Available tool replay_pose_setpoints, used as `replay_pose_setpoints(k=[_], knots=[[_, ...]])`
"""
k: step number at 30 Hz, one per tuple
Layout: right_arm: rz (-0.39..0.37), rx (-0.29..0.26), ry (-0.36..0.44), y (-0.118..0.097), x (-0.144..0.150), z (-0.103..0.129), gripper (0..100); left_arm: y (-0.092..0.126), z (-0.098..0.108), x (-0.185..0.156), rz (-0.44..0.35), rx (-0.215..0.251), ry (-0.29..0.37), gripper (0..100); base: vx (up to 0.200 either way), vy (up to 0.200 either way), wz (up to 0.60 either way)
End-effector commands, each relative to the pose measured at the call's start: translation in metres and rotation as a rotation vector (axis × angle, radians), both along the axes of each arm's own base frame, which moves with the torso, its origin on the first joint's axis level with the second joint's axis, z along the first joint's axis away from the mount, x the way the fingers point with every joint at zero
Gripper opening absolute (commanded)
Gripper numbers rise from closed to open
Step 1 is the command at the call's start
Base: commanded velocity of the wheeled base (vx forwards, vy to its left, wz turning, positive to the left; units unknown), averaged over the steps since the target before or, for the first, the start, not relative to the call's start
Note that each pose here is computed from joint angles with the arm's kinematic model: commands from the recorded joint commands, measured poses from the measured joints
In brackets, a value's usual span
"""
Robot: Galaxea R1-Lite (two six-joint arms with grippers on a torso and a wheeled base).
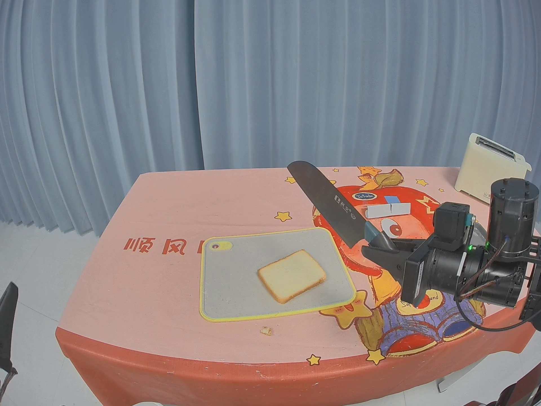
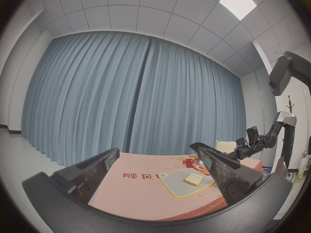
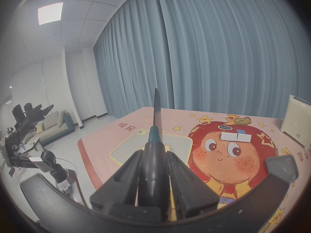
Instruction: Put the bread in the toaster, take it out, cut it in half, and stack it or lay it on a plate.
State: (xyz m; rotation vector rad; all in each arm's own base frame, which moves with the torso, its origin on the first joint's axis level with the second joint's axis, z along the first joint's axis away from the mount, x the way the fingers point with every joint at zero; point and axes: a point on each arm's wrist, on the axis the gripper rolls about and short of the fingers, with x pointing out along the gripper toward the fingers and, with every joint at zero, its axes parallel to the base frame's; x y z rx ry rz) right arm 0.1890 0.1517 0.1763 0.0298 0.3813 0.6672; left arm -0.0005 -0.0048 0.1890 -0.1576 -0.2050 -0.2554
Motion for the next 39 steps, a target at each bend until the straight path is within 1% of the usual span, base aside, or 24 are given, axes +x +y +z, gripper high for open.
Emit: replay_pose_setpoints(k=[1, 4, 8, 13, 15, 19, 24, 27, 33, 39], knots=[[0.002, -0.008, 0.007, 0.000, 0.000, -0.003, 0, -0.001, 0.014, 0.038, -0.011, -0.008, 0.102, 100, 0.000, 0.000, 0.00], [0.004, -0.008, 0.007, 0.001, 0.000, -0.003, 0, -0.002, 0.020, 0.045, -0.027, -0.005, 0.112, 100, 0.000, 0.000, 0.00], [-0.002, 0.006, 0.001, 0.002, 0.003, 0.001, 0, -0.002, 0.027, 0.052, -0.042, -0.002, 0.120, 100, 0.000, 0.000, 0.00], [0.012, -0.001, 0.011, 0.002, 0.002, -0.002, 0, -0.003, 0.031, 0.062, -0.062, 0.001, 0.149, 100, 0.000, 0.000, 0.00], [0.027, -0.014, 0.024, 0.004, -0.001, -0.006, 0, -0.004, 0.033, 0.070, -0.096, 0.006, 0.172, 100, 0.000, 0.000, 0.00], [0.029, -0.020, 0.029, 0.006, -0.002, -0.007, 0, -0.004, 0.035, 0.085, -0.122, 0.008, 0.212, 100, 0.000, 0.000, 0.00], [0.021, -0.021, 0.028, 0.007, 0.000, -0.009, 0, -0.005, 0.041, 0.098, -0.152, 0.009, 0.232, 100, 0.000, 0.000, 0.00], [0.022, -0.026, 0.030, 0.007, -0.001, -0.009, 0, -0.006, 0.044, 0.107, -0.191, 0.011, 0.250, 100, 0.000, 0.000, 0.00], [0.034, -0.024, 0.034, 0.009, -0.002, -0.010, 0, -0.008, 0.048, 0.130, -0.231, 0.010, 0.291, 100, 0.000, 0.000, 0.00], [0.040, -0.036, 0.058, 0.011, -0.001, -0.015, 0, -0.010, 0.048, 0.152, -0.264, 0.004, 0.339, 100, 0.000, 0.000, 0.00]])
